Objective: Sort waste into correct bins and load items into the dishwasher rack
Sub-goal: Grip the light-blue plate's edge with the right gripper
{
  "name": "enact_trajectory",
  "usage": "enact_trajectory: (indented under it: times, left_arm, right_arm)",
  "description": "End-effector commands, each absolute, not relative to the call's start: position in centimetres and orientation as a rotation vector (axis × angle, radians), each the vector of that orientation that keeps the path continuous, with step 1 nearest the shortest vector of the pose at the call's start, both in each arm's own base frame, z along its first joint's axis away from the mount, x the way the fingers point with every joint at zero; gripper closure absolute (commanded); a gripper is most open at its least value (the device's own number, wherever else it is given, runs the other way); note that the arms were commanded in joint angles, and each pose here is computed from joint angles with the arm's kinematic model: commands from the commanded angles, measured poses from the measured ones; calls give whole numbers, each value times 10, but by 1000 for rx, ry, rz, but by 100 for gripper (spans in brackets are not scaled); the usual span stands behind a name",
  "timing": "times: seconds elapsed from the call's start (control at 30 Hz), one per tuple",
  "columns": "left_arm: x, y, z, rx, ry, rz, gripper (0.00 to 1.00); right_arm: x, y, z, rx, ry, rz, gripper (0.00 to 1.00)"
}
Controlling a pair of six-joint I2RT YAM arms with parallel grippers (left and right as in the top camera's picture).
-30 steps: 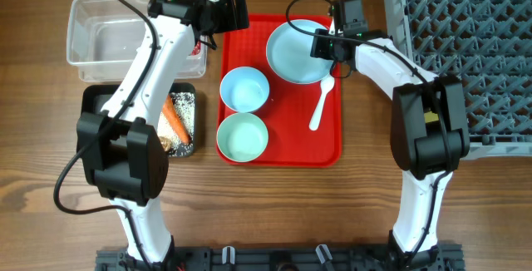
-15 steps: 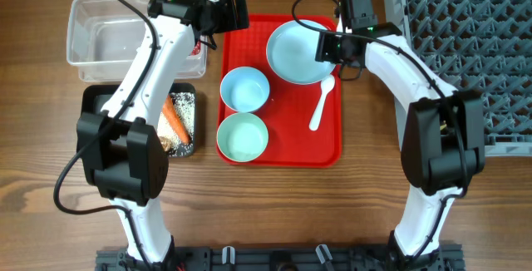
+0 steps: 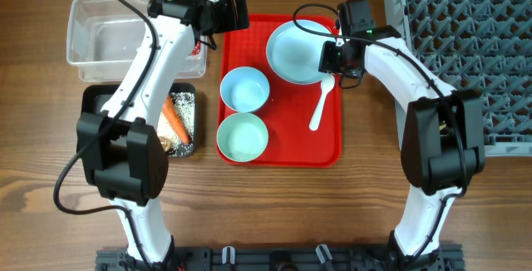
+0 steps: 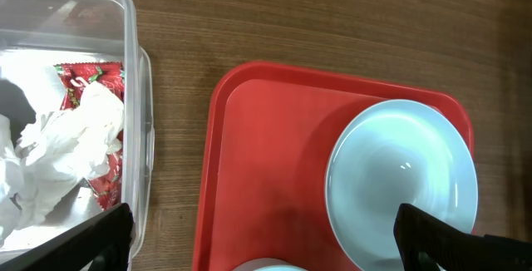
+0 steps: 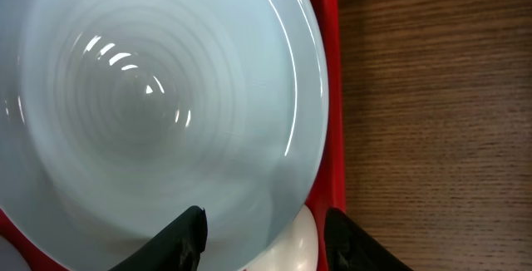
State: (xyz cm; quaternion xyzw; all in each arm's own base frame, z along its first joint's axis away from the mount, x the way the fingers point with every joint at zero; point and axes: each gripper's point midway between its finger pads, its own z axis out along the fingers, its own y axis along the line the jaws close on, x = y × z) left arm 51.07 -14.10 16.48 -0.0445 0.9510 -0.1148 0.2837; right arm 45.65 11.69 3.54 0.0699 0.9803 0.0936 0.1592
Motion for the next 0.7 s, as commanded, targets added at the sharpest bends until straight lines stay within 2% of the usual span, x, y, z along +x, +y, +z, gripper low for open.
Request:
enact_trajectory:
  times: [0.0, 0.1, 0.23, 0.67]
  left_arm:
    - [510, -135, 170, -143, 2535, -289, 0]
    - [510, -135, 170, -143, 2535, -289, 0]
    - [510, -135, 170, -143, 2535, -289, 0]
    - [509, -135, 169, -139, 2541, -286, 0]
  right_arm:
    - [452, 119, 17, 223, 2840, 284, 51]
    - [457, 120, 18, 219, 2823, 289, 53]
    - [466, 122, 21, 212, 2784, 302, 67]
    - [458, 121, 16, 192, 2820, 286, 67]
